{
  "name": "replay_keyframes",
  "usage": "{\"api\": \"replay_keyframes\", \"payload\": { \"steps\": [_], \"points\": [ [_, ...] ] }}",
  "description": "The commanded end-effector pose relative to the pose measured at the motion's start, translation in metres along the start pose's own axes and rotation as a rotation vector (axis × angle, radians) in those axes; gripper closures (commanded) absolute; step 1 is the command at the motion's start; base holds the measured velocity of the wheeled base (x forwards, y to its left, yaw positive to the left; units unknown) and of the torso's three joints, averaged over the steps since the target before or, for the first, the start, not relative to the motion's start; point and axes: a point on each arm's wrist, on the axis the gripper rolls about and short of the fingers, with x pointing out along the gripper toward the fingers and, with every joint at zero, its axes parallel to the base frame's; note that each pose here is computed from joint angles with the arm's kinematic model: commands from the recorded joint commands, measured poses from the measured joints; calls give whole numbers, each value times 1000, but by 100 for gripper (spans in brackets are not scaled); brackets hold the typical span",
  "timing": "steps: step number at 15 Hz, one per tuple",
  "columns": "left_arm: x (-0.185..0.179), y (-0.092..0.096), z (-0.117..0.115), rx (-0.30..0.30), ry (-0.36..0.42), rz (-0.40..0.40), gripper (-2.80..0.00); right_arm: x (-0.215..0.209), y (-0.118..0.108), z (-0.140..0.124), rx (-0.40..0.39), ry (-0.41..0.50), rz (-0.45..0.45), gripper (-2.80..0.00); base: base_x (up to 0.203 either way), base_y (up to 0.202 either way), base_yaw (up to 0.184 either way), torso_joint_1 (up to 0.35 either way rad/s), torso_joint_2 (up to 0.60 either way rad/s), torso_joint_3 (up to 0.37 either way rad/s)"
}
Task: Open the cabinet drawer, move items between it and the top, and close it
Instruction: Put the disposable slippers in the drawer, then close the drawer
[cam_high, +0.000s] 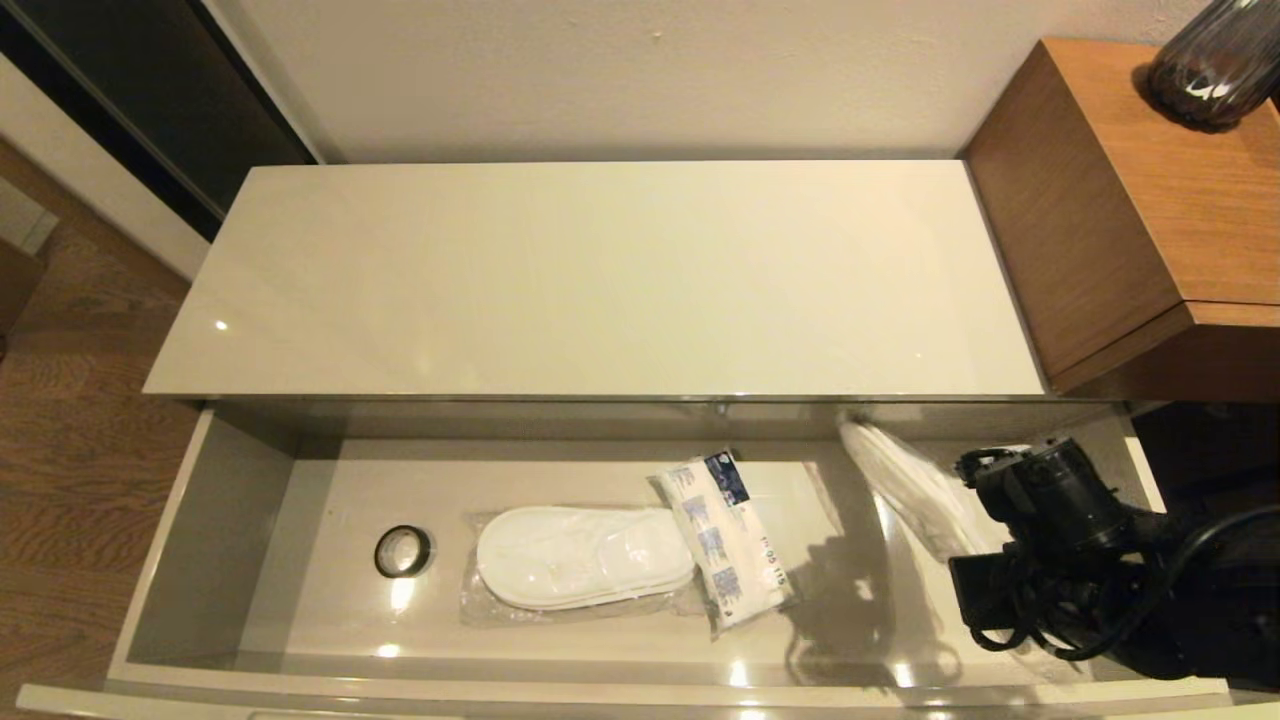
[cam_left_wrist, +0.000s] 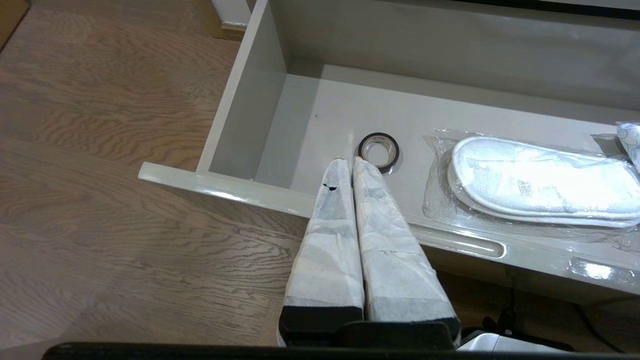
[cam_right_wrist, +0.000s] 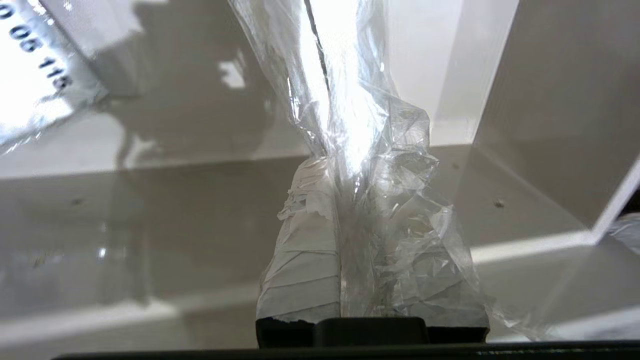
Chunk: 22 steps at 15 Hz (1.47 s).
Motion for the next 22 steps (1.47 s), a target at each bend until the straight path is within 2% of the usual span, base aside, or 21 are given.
{"api": "replay_keyframes", "payload": {
  "steps": [1,2,7,11,12,17,20,22],
  "points": [
    [-3,0,-1,-1,-38,-1,0,17,9,1,-19,31,-29,0,0,0,0,0,0,0],
    [-3,0,-1,-1,-38,-1,0,20,11,2,-22,31,-36,-280,0,0,0,0,0,0],
    [-3,0,-1,-1,-38,-1,0,13,8,7,-25,9,-32,-280,0,0,0,0,0,0],
    [-3,0,-1,-1,-38,-1,0,-27,-15,11,-1,-61,-11,-280,0,0,0,0,0,0],
    [-3,0,-1,-1,-38,-1,0,-42,-24,9,5,-72,-8,0,0,0,0,0,0,0],
    [-3,0,-1,-1,-38,-1,0,-116,-77,-12,53,-117,-3,0,0,0,0,0,0,0],
    [-3,0,-1,-1,-39,-1,0,-159,-111,-45,34,-78,-12,0,0,0,0,0,0,0],
    [-3,0,-1,-1,-38,-1,0,-170,-125,-71,27,-58,-16,0,0,0,0,0,0,0]
  ]
}}
